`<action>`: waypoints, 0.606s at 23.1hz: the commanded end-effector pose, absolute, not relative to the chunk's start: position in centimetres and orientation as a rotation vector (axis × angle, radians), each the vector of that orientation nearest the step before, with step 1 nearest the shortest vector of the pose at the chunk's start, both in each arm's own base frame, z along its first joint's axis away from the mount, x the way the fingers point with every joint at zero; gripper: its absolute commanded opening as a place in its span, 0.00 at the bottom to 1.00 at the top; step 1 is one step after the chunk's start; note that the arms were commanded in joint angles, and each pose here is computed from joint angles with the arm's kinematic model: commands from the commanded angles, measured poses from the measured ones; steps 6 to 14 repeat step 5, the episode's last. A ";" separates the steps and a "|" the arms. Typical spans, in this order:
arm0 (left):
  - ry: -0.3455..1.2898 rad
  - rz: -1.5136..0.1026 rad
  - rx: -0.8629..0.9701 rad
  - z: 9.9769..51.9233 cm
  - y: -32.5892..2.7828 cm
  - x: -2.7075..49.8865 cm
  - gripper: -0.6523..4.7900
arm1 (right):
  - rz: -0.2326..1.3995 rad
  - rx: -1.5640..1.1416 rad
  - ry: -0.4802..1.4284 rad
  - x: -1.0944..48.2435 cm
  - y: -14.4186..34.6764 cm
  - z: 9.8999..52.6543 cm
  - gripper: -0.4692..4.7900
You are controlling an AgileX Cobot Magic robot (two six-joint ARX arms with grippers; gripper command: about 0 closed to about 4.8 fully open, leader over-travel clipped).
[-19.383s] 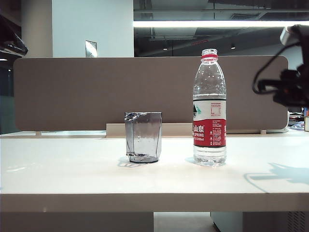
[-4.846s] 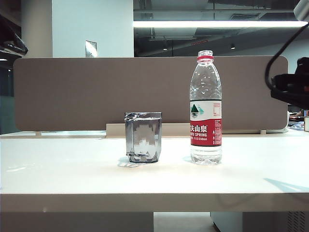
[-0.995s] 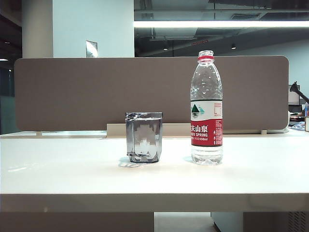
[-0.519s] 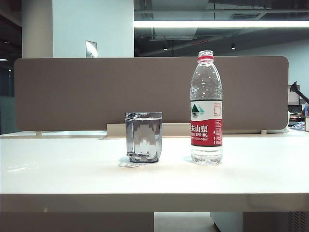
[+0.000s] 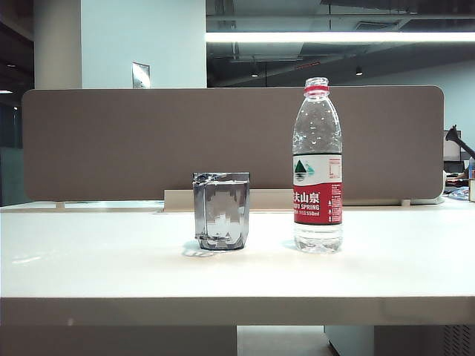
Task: Pick up the mineral water bottle on the table and pour water into the mug until it's full.
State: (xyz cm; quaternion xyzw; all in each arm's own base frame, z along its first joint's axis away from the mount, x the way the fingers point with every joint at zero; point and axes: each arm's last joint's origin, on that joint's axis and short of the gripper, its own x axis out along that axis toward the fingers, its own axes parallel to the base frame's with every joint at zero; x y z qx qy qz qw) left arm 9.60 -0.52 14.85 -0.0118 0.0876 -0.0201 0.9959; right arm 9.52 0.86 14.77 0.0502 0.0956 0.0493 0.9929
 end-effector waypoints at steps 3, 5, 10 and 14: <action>0.184 -0.018 -0.020 14.8 -0.3 9.6 0.11 | 0.096 0.103 0.185 9.6 0.9 14.6 0.08; 0.184 -0.007 -0.021 14.8 -0.2 9.6 0.11 | 0.096 0.103 0.185 9.6 0.9 14.6 0.08; 0.184 -0.007 -0.021 14.8 -0.2 9.6 0.11 | 0.096 0.103 0.185 9.6 0.9 14.6 0.08; 0.184 -0.007 -0.021 14.8 -0.2 9.6 0.11 | 0.096 0.103 0.185 9.6 0.9 14.6 0.08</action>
